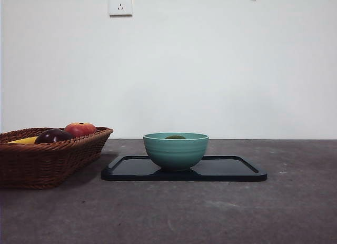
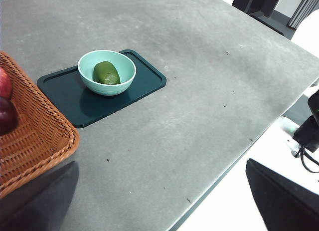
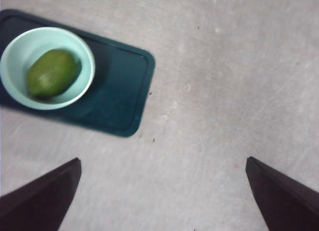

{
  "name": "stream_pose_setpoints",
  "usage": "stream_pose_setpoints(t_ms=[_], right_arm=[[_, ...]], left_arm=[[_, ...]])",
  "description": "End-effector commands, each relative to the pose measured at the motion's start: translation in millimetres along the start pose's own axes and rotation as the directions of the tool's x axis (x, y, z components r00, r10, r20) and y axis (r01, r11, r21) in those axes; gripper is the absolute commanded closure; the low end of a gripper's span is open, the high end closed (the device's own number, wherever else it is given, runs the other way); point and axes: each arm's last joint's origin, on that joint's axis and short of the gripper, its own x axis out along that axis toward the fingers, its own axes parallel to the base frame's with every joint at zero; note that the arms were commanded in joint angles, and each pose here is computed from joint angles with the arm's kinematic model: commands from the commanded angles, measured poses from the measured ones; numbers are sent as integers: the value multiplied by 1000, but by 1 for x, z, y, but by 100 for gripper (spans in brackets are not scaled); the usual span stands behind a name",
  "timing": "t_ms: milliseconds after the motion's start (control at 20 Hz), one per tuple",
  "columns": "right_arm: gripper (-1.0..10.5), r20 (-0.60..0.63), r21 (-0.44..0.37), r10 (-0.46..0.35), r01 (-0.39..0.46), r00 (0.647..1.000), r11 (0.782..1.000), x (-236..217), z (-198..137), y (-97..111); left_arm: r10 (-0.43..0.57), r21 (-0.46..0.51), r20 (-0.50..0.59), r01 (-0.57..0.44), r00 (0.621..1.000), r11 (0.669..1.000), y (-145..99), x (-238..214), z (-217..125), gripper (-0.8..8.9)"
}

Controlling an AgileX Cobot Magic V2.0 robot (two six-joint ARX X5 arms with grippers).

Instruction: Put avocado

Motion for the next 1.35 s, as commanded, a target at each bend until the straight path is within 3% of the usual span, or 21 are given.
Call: stream_pose_setpoints(t_ms=[50,300,700,900,1150,1350], right_arm=[[398,44,-44,48,-46,998,998,-22,-17,2],[398,115,-95,152,-142,982,985,-44,-82,-13],[398,257,16,301,-315,918,949,-11,-182,-36],[398,276,27,322,-342,906,939,1,-200,-40],[408,304,6,337,-356,891,934,-1,-198,-39],[408,298,-43,406,-413,864,910,-2,-196,-37]], left_arm=[[-12,3,18,12,1000,1000,-1,-2,3,221],[-11,3,19,11,1000,1000,-1,-2,3,221],[-12,4,20,12,1000,1000,-1,-2,3,221],[-14,2,29,14,999,1000,-1,-2,4,221],[-19,-8,46,20,999,1000,-2,-2,6,221],[-19,-8,47,20,999,1000,-2,-2,6,224]])
